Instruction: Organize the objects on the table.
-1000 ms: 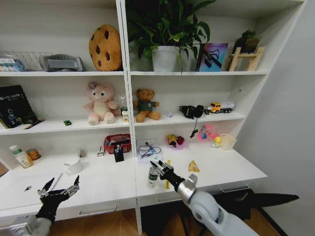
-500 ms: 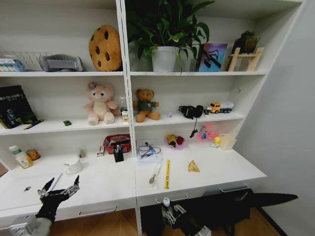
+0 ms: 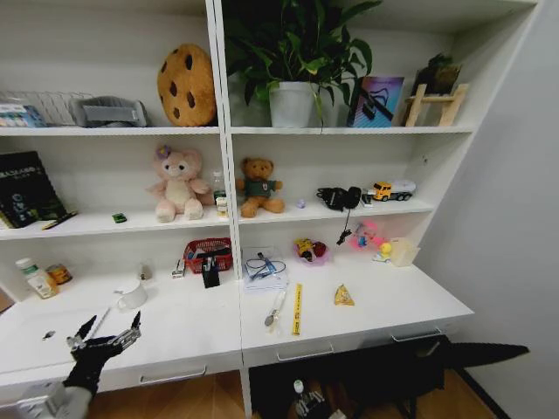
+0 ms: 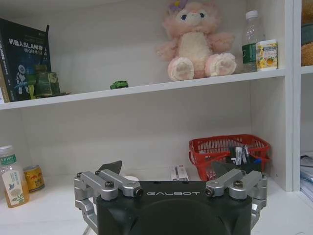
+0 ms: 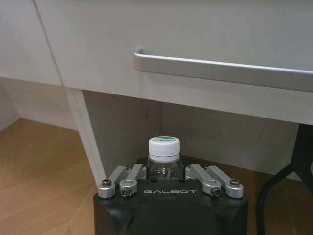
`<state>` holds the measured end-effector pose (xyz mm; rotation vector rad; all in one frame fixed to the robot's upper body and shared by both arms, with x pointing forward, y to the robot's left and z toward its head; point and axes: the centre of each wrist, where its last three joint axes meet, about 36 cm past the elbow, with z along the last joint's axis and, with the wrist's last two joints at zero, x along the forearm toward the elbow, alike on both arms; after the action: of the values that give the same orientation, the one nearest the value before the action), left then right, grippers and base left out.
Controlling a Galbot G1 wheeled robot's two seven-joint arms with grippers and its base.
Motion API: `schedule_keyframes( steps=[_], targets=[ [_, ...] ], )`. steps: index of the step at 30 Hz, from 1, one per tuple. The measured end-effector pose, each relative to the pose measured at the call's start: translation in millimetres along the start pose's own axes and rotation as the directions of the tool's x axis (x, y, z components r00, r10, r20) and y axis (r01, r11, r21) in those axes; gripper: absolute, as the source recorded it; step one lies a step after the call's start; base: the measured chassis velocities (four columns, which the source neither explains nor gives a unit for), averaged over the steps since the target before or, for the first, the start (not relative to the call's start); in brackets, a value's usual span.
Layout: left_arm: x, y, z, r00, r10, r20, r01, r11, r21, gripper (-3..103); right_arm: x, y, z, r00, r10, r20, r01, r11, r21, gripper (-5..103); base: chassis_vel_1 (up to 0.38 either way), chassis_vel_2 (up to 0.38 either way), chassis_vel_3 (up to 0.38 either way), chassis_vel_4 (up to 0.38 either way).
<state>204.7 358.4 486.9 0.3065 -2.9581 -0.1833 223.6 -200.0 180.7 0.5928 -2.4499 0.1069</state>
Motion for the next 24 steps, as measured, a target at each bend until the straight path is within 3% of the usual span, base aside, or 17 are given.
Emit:
schedule_keyframes(
  steps=[7, 17, 24],
  targets=[
    [0, 0.0, 0, 1.0, 0.0, 0.0, 0.0, 1.0, 0.0, 100, -45, 0, 6, 0.999, 0.041, -0.03, -0.042, 0.999, -0.035, 29, 0.0, 0.0, 0.0, 0.0],
    [0, 0.0, 0, 1.0, 0.0, 0.0, 0.0, 1.0, 0.0, 100, -89, -17, 28, 0.993, 0.102, -0.059, -0.102, 0.995, -0.005, 29, 0.0, 0.0, 0.0, 0.0],
    [0, 0.0, 0, 1.0, 0.0, 0.0, 0.0, 1.0, 0.0, 100, -111, -25, 22, 0.992, 0.119, -0.032, -0.119, 0.993, -0.006, 29, 0.0, 0.0, 0.0, 0.0]
  ],
)
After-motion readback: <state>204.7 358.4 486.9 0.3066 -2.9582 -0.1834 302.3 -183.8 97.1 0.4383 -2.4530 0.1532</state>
